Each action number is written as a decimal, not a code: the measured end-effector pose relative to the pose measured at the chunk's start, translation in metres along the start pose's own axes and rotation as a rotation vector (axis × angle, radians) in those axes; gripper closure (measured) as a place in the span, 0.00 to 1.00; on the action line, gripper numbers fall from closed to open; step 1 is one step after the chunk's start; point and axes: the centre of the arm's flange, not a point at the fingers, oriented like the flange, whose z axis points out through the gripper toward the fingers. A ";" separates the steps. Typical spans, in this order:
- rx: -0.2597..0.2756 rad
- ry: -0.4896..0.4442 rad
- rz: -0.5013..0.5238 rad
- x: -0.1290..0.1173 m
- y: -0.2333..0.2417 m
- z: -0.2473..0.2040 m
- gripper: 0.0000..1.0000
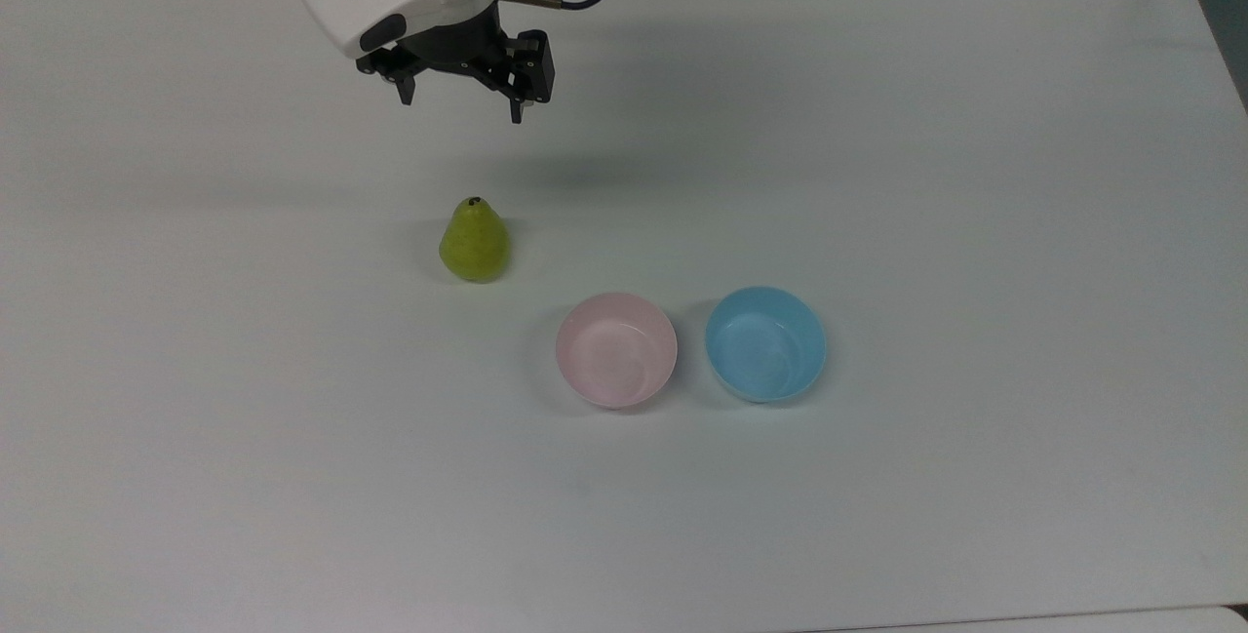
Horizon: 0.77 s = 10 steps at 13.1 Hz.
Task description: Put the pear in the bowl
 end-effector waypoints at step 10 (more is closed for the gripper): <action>0.002 0.011 0.006 -0.001 0.004 -0.006 0.00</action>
